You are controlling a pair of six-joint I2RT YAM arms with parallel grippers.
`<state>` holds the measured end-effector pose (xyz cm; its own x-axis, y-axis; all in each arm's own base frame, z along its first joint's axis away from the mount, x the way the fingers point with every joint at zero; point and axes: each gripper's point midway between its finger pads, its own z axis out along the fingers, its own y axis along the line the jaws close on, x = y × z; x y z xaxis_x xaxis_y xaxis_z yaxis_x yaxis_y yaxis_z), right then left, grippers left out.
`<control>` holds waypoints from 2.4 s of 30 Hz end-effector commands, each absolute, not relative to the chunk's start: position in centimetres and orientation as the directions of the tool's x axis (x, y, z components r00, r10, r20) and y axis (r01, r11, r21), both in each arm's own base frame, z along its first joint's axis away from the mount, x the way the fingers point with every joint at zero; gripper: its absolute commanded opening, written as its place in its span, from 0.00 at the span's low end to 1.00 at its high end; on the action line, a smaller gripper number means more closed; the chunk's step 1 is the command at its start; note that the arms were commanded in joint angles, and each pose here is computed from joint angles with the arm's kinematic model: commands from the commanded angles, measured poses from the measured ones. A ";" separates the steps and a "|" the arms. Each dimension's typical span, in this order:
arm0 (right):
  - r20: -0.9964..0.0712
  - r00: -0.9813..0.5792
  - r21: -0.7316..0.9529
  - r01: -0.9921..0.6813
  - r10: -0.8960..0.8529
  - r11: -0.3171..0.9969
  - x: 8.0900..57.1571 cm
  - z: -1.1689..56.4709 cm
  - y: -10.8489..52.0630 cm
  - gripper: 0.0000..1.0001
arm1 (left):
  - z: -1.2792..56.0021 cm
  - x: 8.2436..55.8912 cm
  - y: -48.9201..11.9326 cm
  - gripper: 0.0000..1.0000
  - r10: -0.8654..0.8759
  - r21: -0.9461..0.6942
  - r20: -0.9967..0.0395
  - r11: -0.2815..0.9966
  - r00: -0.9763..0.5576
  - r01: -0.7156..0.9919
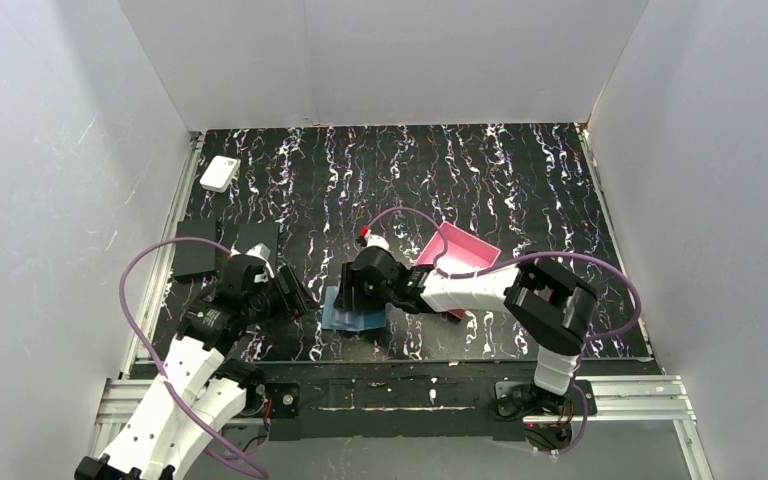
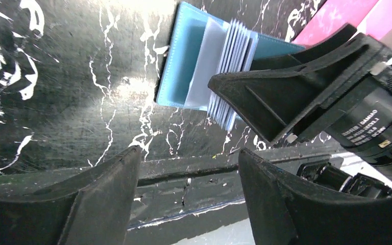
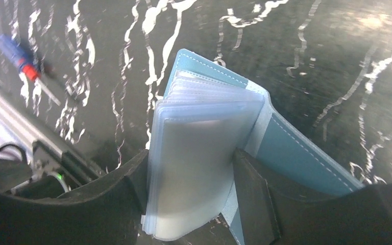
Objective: Put the credit cards into the card holder
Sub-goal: Open the card holder.
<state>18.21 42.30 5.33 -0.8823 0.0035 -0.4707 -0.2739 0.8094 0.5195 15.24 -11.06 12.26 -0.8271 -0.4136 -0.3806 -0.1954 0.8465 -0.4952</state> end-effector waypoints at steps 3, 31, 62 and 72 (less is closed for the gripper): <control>-0.514 -0.850 0.663 -0.480 -0.116 0.575 15.9 7.2 44.2 0.17 | 11.2 15.4 -13.3 0.61 -0.442 -0.595 -0.302 0.780 -0.844 -0.196; -0.477 -0.863 0.741 -0.497 -0.167 0.451 16.1 6.6 42.1 0.20 | 5.5 17.2 -15.1 0.25 -0.378 -0.558 -0.185 0.800 -0.907 -0.220; -0.541 -0.783 0.593 -0.613 -0.306 0.522 16.8 8.3 40.4 0.54 | 2.8 16.0 -13.7 0.21 -0.316 -0.438 -0.149 0.870 -0.937 -0.224; -0.528 -0.803 0.649 -0.591 -0.276 0.480 16.1 9.0 41.0 0.53 | 2.9 15.9 -13.7 0.18 -0.325 -0.446 -0.150 0.865 -0.934 -0.230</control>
